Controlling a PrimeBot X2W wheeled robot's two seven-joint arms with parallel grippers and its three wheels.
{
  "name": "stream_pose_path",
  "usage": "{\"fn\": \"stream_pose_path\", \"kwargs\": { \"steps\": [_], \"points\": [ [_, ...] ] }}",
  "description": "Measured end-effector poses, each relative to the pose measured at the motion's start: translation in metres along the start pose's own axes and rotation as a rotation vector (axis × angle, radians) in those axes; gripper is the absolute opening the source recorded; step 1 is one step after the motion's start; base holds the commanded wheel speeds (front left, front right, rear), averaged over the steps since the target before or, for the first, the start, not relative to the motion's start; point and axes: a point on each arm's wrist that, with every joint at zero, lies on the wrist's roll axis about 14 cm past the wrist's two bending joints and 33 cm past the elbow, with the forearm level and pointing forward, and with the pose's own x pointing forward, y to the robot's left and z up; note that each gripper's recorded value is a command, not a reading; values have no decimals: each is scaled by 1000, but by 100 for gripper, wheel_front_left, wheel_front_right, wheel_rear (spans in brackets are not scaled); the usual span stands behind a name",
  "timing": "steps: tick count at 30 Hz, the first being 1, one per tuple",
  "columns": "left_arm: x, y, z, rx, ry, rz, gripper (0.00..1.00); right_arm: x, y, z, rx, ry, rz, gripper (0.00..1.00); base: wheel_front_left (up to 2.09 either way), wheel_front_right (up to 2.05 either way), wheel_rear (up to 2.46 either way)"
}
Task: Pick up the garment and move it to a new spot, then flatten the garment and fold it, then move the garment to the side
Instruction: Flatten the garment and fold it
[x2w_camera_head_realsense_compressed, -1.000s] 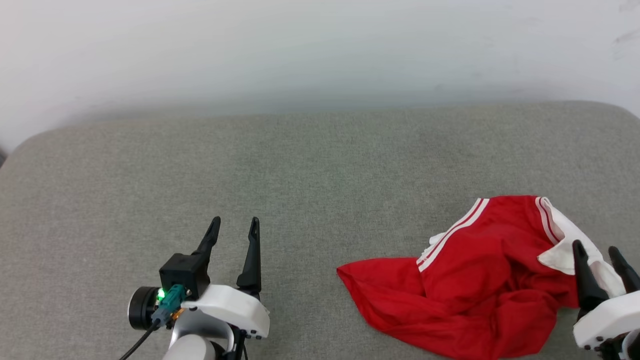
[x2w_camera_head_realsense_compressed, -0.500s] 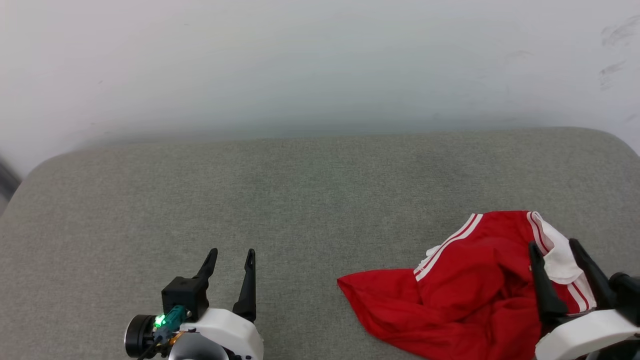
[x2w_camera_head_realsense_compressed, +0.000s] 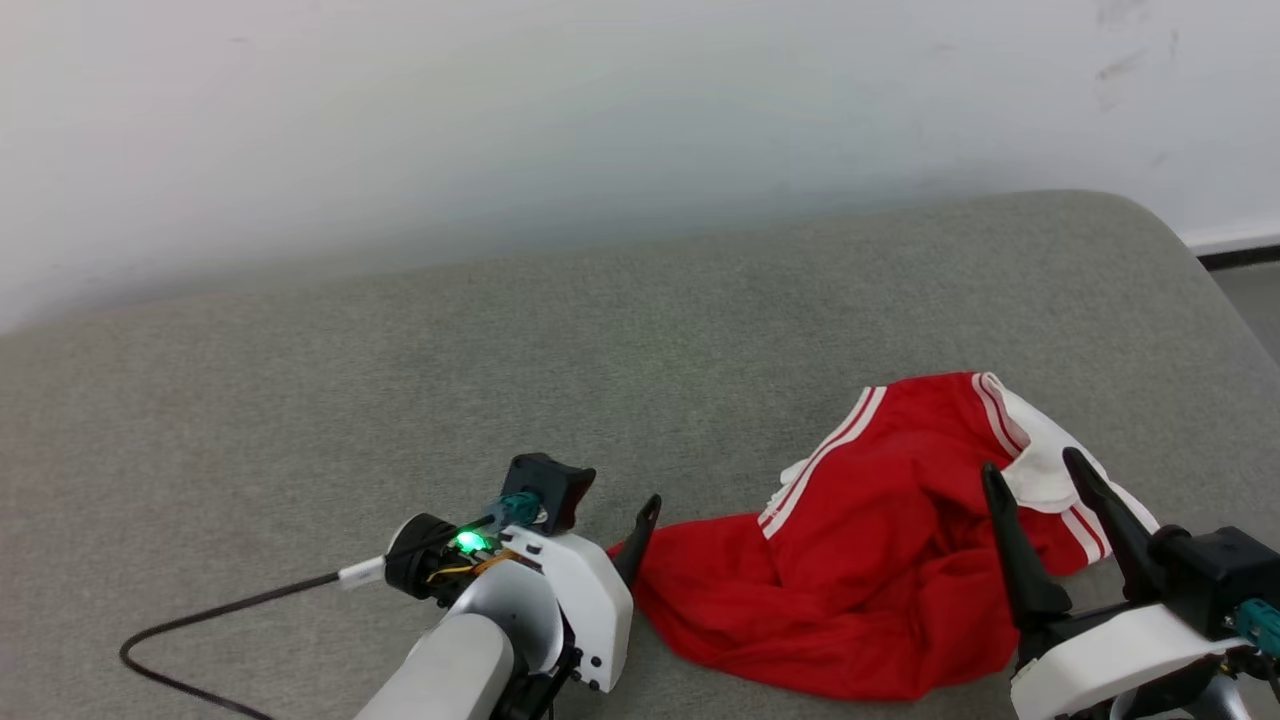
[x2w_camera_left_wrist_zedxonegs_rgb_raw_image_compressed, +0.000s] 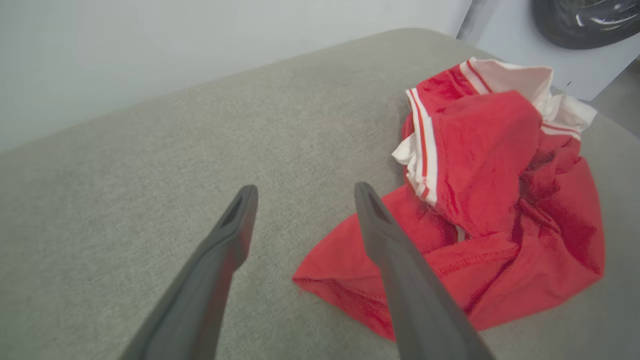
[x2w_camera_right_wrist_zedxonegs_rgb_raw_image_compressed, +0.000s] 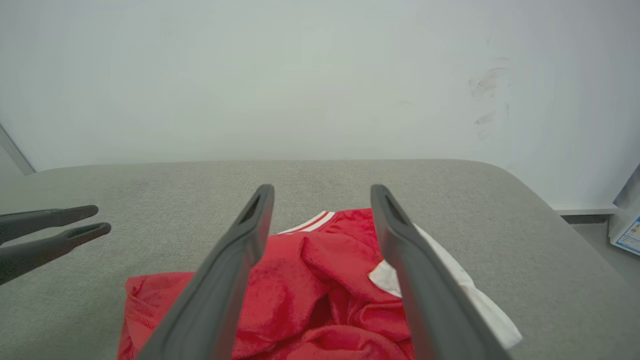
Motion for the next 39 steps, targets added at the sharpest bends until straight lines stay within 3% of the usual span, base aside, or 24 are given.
{"fn": "stream_pose_path", "kwargs": {
  "steps": [5, 14, 15, 16, 17, 21, 26, 33, 39],
  "points": [
    [21, -22, -42, 63, 254, -143, 100, 0, -8, -6, 3, 18, -28, 100, 0, 0, 0],
    [27, -10, -107, 226, 703, -231, 100, 5, -17, -17, 0, 46, -55, 100, 0, 0, 0],
    [26, -12, -110, 237, 732, -245, 79, 6, -18, -17, -1, 42, -56, 100, 0, 0, 0],
    [27, -14, -112, 251, 752, -256, 9, 6, -18, -17, -3, 40, -58, 100, 0, 0, 0],
    [27, -15, -112, 255, 764, -267, 0, 7, -19, -17, -4, 40, -59, 100, 0, 0, 0],
    [25, -22, -112, 266, 764, -304, 0, 8, -16, -20, 2, 40, -50, 100, 0, 0, 0],
    [23, -13, -98, 231, 663, -258, 0, 13, -11, -20, 7, 35, -28, 100, 0, 0, 0],
    [7, 36, -58, 142, 464, -48, 0, 22, 4, -18, 6, 31, 33, 100, 0, 0, 0],
    [-43, 80, -62, -19, 409, 171, 0, 29, 20, -13, 5, 22, 87, 100, 0, 0, 0]
  ]
}}
